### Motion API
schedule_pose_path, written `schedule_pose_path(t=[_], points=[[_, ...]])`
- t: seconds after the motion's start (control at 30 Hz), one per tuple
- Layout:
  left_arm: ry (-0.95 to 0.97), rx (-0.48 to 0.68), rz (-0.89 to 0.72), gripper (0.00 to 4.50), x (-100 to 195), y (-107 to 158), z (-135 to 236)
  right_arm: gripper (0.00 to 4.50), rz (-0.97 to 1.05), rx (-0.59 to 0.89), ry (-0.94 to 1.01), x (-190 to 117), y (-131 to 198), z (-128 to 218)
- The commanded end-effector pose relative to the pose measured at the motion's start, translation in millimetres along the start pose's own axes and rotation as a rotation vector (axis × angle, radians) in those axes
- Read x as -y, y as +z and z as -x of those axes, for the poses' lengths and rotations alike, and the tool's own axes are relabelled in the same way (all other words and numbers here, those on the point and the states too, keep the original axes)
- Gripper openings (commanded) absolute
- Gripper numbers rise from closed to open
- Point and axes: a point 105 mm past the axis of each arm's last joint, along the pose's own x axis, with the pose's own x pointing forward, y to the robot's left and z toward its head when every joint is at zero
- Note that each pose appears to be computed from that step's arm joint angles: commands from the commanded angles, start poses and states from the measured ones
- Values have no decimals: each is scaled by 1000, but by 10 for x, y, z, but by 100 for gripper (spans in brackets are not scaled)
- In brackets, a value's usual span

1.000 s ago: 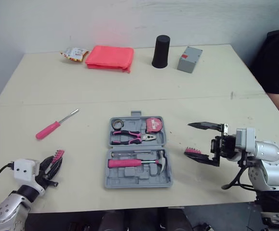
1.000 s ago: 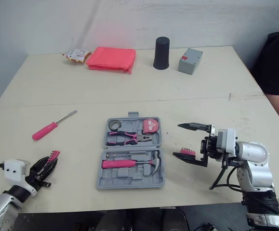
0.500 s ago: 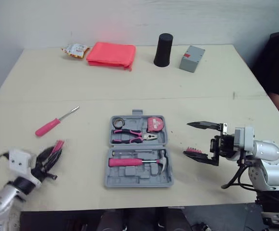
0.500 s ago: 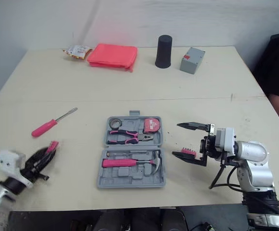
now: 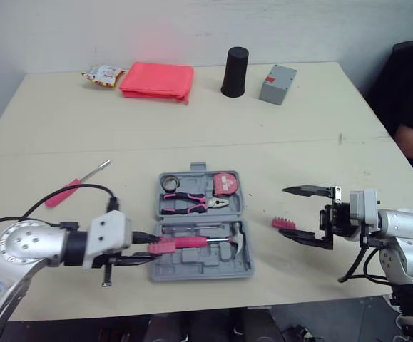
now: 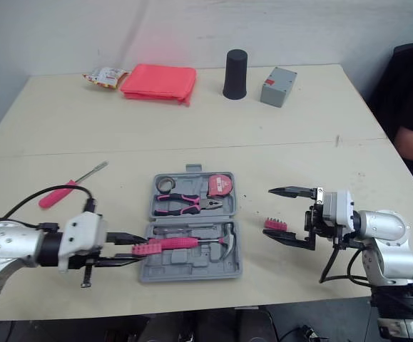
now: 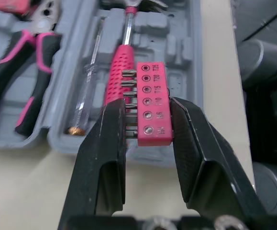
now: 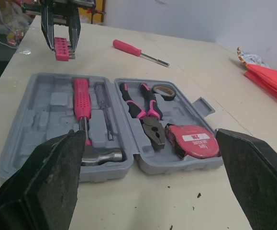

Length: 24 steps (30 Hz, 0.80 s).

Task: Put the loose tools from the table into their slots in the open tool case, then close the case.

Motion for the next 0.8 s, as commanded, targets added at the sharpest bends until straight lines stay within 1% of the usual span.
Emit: schedule_pose_path(t=[0.03,0.07,0.17,0.23,0.3,0.37,0.47,0.67,0.8], points=[[0,-69,-53,70,-18,-42,-100,450,5,-8,10,-38,67,51],[8,-72,-53,70,-37,-44,-122,450,1,-11,13,-53,62,56],[-35,-150,-59,70,-4,-133,-161,450,0,-13,7,-78,47,77],[-18,-176,-62,70,-30,-166,-163,450,2,-14,2,-84,37,91],[9,-179,-58,70,-62,-173,-165,450,3,-15,0,-88,30,101],[-17,-184,-51,70,-37,-181,-181,450,6,-21,-14,-77,18,131],[2,-194,-30,70,-75,-232,-213,450,6,-29,-11,-95,-3,162],[88,-143,-24,70,-174,-217,-356,450,5,-28,-7,-121,-14,211],[89,-149,-26,70,-148,-228,-383,450,-3,-25,-6,-140,-21,215]])
